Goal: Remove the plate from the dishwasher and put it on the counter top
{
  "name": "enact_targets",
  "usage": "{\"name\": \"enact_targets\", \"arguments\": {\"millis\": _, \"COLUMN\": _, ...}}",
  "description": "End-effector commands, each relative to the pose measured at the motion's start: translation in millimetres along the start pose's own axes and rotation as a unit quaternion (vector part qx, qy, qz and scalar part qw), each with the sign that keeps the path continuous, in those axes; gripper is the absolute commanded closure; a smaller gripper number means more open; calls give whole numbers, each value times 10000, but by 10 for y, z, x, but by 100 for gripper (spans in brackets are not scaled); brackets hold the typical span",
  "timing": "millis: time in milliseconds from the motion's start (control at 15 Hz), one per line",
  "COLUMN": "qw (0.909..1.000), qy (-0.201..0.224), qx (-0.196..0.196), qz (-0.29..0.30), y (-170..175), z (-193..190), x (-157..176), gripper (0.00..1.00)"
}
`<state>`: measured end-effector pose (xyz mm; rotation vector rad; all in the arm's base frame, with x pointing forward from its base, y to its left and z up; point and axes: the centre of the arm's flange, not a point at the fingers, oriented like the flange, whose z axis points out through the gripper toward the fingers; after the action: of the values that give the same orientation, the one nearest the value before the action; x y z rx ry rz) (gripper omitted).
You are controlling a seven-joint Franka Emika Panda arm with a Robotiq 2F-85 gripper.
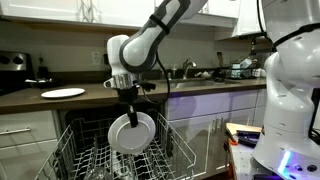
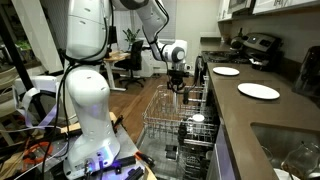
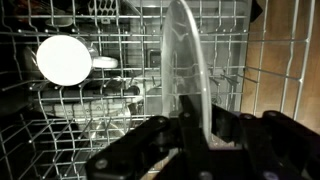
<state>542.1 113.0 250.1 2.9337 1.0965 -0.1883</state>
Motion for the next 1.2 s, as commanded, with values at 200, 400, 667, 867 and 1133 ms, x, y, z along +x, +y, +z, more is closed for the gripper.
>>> {"name": "enact_targets", "arguments": {"millis": 200, "qw": 9988, "qy": 254, "qx": -111, "qz": -394, "y": 242, "z": -103, "x": 368, "gripper": 95}}
{"name": "enact_targets", "arguments": {"millis": 400, "qw": 9977, "qy": 340, "qx": -76, "qz": -582, "y": 336, "z": -126, "x": 477, "gripper": 95}}
{"name": "enact_targets", "arguments": {"millis": 667, "qw": 9967, "qy": 462, "qx": -165, "qz": -644, "y": 479, "z": -135, "x": 623, "gripper": 95}}
{"name": "enact_targets", "arguments": {"millis": 867, "qw": 9965, "qy": 614, "qx": -227, "qz": -513, "y": 558, "z": -147, "x": 747, "gripper": 95}}
{"name": "enact_targets", "arguments": {"millis": 1133, "qw": 9958, "qy": 835, "qx": -276, "qz": -239, "y": 641, "z": -177, "x": 918, "gripper": 95}}
